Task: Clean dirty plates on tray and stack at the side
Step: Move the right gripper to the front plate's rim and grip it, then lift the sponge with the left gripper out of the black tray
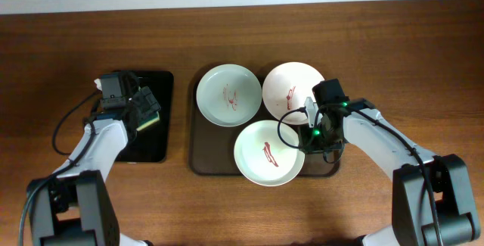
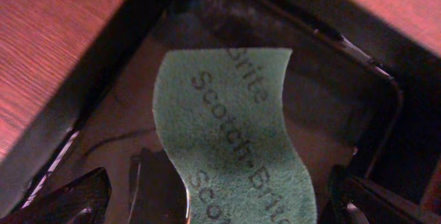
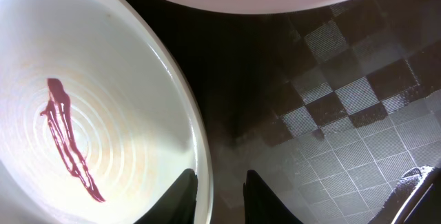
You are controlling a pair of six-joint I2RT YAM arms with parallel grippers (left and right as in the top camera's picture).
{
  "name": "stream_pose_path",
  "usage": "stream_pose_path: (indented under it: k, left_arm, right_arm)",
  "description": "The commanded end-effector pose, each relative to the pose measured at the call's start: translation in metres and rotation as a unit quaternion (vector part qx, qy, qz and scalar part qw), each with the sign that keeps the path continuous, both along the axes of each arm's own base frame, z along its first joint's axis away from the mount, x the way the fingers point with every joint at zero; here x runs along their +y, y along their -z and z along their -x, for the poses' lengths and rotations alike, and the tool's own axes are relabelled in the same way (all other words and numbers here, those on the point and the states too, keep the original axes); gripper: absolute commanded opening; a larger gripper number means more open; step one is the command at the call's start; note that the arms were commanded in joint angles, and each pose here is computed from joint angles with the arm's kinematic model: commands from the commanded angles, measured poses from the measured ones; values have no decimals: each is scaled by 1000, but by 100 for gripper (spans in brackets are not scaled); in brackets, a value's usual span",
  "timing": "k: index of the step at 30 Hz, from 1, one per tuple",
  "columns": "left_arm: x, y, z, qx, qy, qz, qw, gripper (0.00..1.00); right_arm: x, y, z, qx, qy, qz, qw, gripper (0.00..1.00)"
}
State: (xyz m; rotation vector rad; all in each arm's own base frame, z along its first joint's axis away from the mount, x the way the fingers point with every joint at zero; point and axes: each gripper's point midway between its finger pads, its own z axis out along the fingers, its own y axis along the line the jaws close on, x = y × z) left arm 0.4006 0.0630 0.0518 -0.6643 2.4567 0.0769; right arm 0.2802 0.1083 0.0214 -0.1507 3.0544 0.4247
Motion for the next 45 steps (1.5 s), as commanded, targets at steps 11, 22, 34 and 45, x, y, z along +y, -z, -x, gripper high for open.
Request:
stream_pose_path:
  k: [11, 22, 34, 45]
  left_arm:
    - [-2, 24, -1, 24, -10, 18, 1000, 84]
    - [-6, 44, 43, 130, 27, 7, 991, 32]
    - [-7, 47, 53, 154, 36, 6, 987, 0]
    - [-41, -17, 37, 63, 212, 10, 975, 0]
  right_arm:
    - [2, 1, -1, 2, -3, 4, 1000, 25]
    - [2, 1, -1, 1, -3, 5, 1000, 25]
    - [2, 1, -1, 1, -3, 4, 1000, 25]
    - [2, 1, -1, 1, -3, 4, 1000, 25]
